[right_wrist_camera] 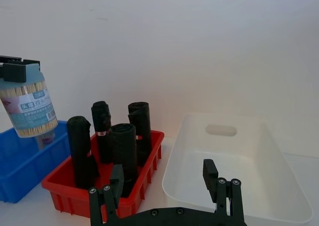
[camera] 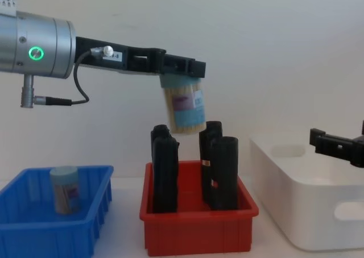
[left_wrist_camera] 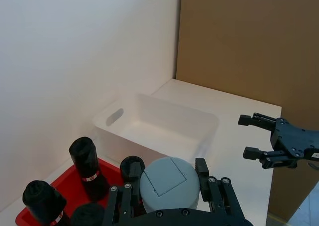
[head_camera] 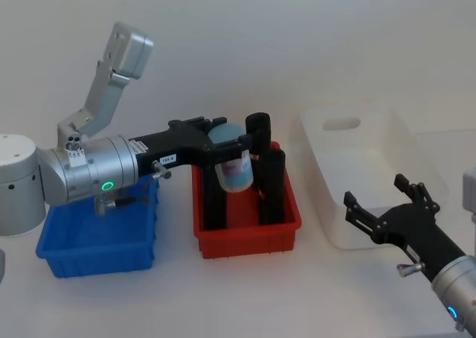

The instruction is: Pick the cotton swabs from the blue box and place them into the white box.

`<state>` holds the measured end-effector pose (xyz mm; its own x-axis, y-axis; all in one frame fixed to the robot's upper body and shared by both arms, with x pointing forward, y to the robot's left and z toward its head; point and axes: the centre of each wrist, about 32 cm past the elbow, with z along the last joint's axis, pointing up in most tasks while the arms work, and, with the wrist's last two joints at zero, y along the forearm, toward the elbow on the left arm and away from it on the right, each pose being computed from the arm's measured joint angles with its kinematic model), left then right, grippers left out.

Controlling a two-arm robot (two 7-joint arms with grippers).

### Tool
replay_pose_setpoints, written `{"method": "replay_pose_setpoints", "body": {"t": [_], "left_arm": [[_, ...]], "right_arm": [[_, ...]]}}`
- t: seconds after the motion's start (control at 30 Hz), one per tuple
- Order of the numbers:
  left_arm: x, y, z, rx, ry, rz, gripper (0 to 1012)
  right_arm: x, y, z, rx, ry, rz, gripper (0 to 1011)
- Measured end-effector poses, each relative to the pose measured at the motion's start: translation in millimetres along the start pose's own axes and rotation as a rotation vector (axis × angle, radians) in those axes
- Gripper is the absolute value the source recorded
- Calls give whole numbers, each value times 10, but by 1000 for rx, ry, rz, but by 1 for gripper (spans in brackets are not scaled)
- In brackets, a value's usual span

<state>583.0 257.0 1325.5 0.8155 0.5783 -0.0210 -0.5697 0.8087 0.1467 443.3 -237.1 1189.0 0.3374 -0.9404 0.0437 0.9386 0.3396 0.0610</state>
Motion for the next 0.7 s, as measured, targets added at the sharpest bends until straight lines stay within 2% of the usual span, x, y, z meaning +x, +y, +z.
{"method": "replay_pose_setpoints", "body": {"t": [0.27,0.7], "left_arm": [[-4,-19,25,-2,6,-25,670],[-5,-31,40,-2,9,-41,670]], "right_arm": [[5,5,36,0,-6,51,1001],[-49,89,181,-3,-28,207,1002]]}}
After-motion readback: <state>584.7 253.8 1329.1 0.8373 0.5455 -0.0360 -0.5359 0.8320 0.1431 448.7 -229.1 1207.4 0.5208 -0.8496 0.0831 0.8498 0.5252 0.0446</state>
